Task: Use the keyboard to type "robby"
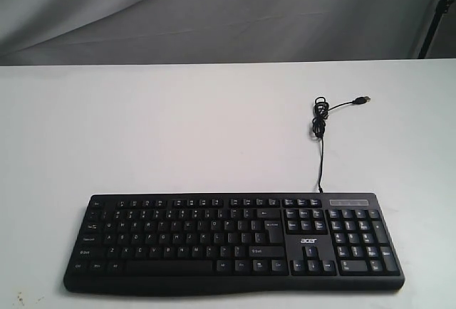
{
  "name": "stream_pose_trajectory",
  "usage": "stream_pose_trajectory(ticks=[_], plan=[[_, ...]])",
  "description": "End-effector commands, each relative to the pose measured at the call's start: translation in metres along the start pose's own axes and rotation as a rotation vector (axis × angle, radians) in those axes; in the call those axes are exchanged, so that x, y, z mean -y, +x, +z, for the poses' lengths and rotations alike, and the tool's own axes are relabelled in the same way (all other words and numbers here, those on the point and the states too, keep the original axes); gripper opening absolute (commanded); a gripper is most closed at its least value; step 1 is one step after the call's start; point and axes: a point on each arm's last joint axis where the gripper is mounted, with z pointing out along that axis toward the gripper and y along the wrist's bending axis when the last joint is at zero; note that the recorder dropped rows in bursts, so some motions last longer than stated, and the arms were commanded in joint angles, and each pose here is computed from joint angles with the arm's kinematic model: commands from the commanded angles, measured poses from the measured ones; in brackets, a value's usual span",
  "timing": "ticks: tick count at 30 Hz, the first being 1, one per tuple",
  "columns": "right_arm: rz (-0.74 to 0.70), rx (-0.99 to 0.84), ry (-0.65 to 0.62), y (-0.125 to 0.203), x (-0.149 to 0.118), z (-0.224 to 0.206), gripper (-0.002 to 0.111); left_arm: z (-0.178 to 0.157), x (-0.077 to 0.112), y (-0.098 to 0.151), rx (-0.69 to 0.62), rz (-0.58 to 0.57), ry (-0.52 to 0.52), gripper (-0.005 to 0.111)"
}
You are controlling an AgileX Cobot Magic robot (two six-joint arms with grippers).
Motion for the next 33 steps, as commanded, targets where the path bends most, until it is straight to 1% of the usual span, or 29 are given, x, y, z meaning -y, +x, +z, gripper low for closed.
stream_pose_trajectory(ticks=[1, 3, 9, 11, 12, 14, 16, 19, 21, 27, 31, 33], plan=[[0.092, -0.051, 0.045, 0.037, 0.01, -0.011, 0.0, 0.0, 0.0, 0.001, 0.005, 0.003, 0.004, 0.0], [0.106, -0.047, 0.046, 0.046, 0.012, -0.016, 0.0, 0.0, 0.0, 0.001, 0.005, 0.003, 0.004, 0.0], [0.161, 0.037, 0.038, 0.048, 0.012, -0.03, 0.0, 0.0, 0.0, 0.001, 0.005, 0.003, 0.004, 0.0], [0.2, 0.029, 0.053, 0.056, 0.015, -0.031, 0.0, 0.0, 0.0, 0.001, 0.005, 0.003, 0.004, 0.0], [0.193, 0.01, 0.065, 0.063, 0.018, -0.03, 0.0, 0.0, 0.0, 0.001, 0.005, 0.003, 0.004, 0.0], [0.173, -0.034, 0.083, 0.076, 0.022, -0.029, 0.0, 0.0, 0.0, 0.001, 0.005, 0.003, 0.004, 0.0], [0.123, -0.069, 0.1, 0.088, 0.025, -0.028, 0.0, 0.0, 0.0, 0.001, 0.005, 0.003, 0.004, 0.0], [0.004, -0.121, 0.121, 0.102, 0.031, -0.028, 0.0, 0.0, 0.0, 0.001, 0.005, 0.003, 0.004, 0.0], [-0.033, -0.147, 0.127, 0.109, 0.033, -0.028, 0.0, 0.0, 0.0, 0.001, 0.005, 0.003, 0.004, 0.0], [-0.064, -0.208, 0.141, 0.123, 0.036, -0.029, 0.0, 0.0, 0.0, 0.001, 0.005, 0.003, 0.004, 0.0], [-0.123, -0.257, 0.154, 0.138, 0.041, -0.031, 0.0, 0.0, 0.0, 0.001, 0.005, 0.003, 0.004, 0.0], [-0.156, -0.263, 0.166, 0.139, 0.043, -0.031, 0.0, 0.0, 0.0, 0.001, 0.005, 0.003, 0.004, 0.0]])
